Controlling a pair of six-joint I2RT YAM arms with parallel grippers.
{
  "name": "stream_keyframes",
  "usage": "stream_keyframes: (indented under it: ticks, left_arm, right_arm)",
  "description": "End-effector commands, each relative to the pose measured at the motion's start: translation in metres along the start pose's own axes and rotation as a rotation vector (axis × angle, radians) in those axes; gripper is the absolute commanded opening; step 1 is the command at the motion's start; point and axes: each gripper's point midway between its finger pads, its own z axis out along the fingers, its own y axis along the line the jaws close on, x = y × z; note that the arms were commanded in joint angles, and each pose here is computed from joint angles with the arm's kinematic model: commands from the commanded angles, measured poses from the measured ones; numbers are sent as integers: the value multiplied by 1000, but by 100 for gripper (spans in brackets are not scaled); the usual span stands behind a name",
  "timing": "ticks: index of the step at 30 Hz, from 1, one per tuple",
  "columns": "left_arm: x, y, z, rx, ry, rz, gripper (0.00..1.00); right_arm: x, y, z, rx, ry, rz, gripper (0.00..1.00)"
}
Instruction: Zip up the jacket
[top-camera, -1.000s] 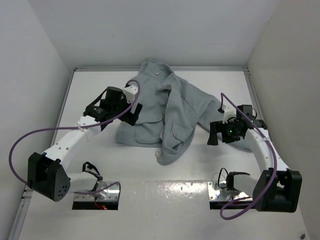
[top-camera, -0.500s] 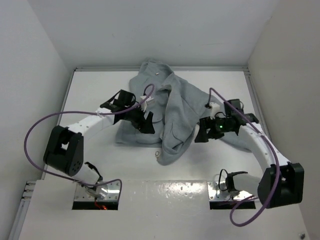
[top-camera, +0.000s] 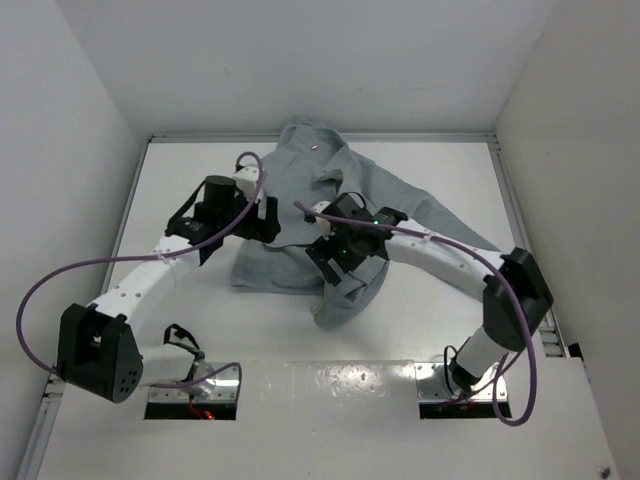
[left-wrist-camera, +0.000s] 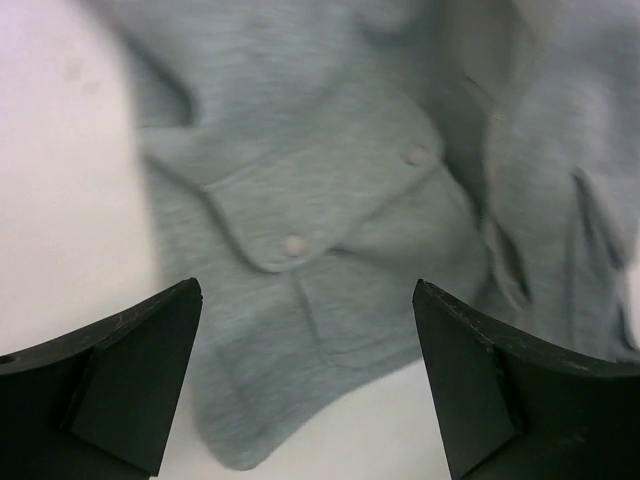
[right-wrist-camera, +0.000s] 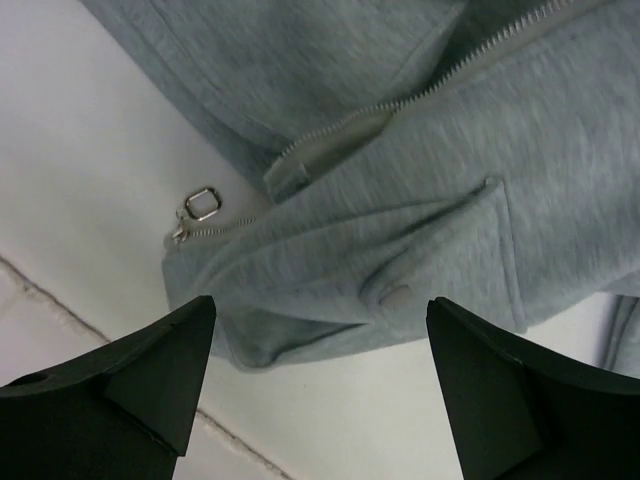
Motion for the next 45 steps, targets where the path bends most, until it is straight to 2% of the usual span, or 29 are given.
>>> stream_keyframes:
  ticks: [1,11,14,18,21,22,24,25,27,29,30,33,34,37,38,39,40,43,45]
  left_arm:
    - [-13,49,-19,-209,-89,-94,93]
    - [0,87,-37,-314,-94,-179,94]
    - [2,87,-36,-301,-96,-193,94]
    - [12,86,-33,-293,-74,-207,94]
    - [16,79,-31,-250,-75,-196,94]
    - [16,76,-30,-233,-73,-196,94]
    - [16,66,-27,-169,-88,-178,92]
    - [8,56,-29,-113,-116,-158,88]
    - [13,43,-27,-52,-121,-134,87]
    - [8,24,-27,2,-142,-99,87]
    - [13,19,-25,9,-130,-92,87]
    - [17,9,-17,14,-110,-70,89]
    - [13,4,-17,22,-117,-67,89]
    - [6,4,-13,-8,-125,-55,90]
    - [9,8,-10,-24,-115,-59,91]
    - [5,13,-9,-52,-121,-60,93]
    - [-1,14,-10,-74,-134,-55,95]
    - [-4,23,-13,-129,-141,-83,97]
    - [-14,33,-17,-171,-166,-128,100]
  right_arm:
    - [-21,-12,-1,157,6,-2,86]
    - [16,5,21,112,156,80,86]
    - [26,5,36,112,208,99,81]
    - [38,5,37,107,233,107,62]
    - [59,-1,32,108,262,134,38]
    - [71,-9,26,100,268,176,23]
    - [78,-16,23,85,268,219,10]
    - [82,-26,14,85,246,239,0]
    - [87,-38,3,92,220,263,0]
    - [85,-47,-12,55,173,333,7]
    - [81,-40,-18,-42,157,376,11]
    - [63,-37,-36,-119,44,309,40]
    - [57,-31,-44,-129,13,240,60]
    - [63,-13,-48,-101,87,92,80]
    - [68,-6,-48,-102,112,64,84]
    - [68,-4,-46,-102,102,61,94]
    - [74,0,-44,-71,95,22,100]
    - [88,2,-37,-33,139,-2,100]
    - [97,3,-29,-21,193,47,100]
